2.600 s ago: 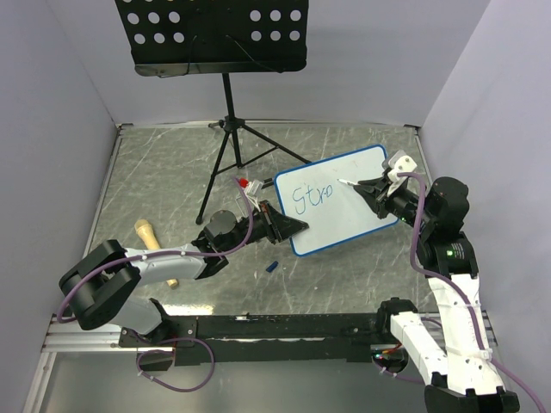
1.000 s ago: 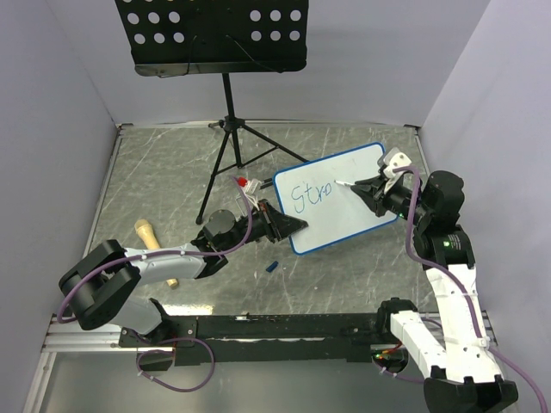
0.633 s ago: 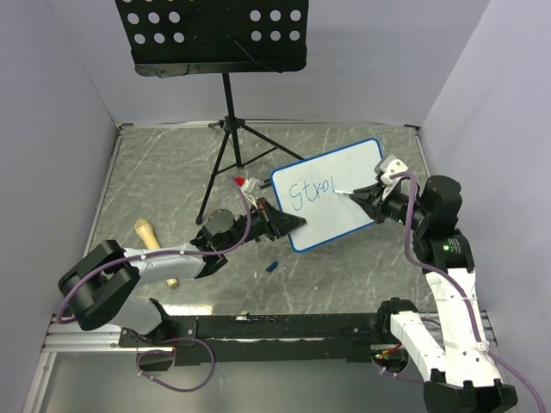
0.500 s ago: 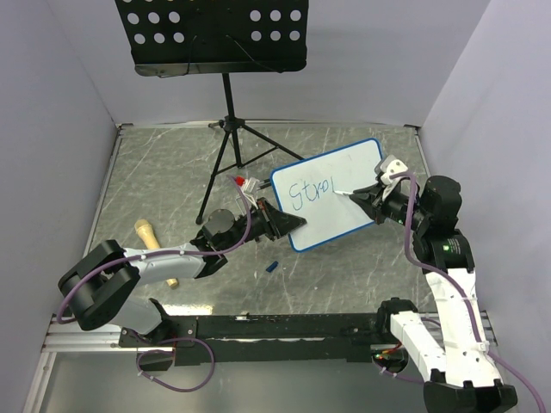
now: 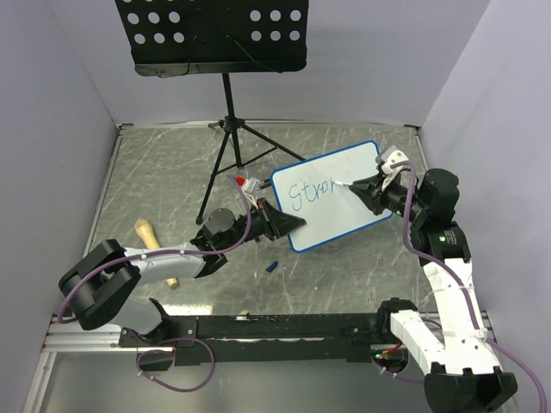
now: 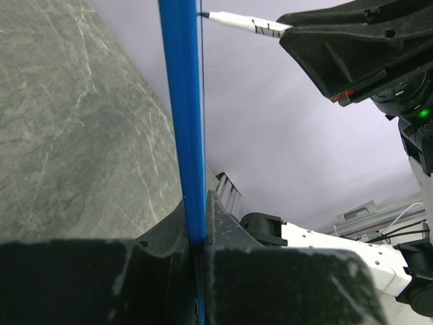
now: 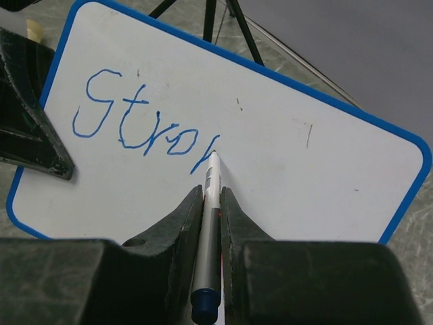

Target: Write a sentence on the whiteboard

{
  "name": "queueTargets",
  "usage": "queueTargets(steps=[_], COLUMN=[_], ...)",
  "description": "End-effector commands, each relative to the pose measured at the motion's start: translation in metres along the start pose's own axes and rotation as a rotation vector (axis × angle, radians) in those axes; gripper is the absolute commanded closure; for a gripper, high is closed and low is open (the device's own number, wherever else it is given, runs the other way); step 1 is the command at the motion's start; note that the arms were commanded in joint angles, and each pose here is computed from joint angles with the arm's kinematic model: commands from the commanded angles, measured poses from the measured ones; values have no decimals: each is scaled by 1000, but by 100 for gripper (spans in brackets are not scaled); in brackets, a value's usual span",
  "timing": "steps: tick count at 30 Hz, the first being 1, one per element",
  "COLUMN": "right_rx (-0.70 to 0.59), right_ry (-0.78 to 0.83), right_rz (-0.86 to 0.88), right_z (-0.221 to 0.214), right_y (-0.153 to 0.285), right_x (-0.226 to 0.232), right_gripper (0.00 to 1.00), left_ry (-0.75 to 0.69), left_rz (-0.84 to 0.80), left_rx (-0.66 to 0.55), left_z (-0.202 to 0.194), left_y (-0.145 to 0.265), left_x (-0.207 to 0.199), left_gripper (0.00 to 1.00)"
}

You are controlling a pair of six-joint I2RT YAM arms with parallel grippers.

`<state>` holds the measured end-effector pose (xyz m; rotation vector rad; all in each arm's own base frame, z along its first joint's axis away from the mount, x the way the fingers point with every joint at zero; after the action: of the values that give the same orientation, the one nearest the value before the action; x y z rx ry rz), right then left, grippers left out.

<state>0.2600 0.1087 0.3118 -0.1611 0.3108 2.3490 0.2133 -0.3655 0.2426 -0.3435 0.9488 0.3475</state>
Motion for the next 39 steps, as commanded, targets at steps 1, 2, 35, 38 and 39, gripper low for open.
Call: queueTargets(steps=[1, 2, 35, 38, 39], right_rx=[-37, -35, 2, -1, -7], right_ry=[30, 30, 27, 26, 22], right_rz=[-64, -68, -15, -14, -6], right_z=[17, 17, 12, 13, 15], right_y=[0, -1, 16, 16, 16], right_x=[-16, -18, 3, 3, 5], right_gripper=[100, 100, 100, 100, 100], left_ry=[-68, -69, -60, -61, -60], left_rz=[-271, -272, -209, -207, -205], left_rx=[-75, -74, -131, -130, -129], left_z=[27, 27, 36, 36, 36], left_y=[1, 2, 7, 7, 7], left_x=[-72, -72, -60, -61, -60], left_gripper=[99, 99, 99, 99, 99])
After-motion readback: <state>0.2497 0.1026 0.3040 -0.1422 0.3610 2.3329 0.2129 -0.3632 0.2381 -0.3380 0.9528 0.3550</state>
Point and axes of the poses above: each gripper's point midway between its finger pads, its own y axis back along the fingers, its own x axis along the line the jaws close on, z = x × y, the point moved 1 cm from there along y, back along the fingers, and after that the axes turned 4 degrees about y, right-handed, at the moved point
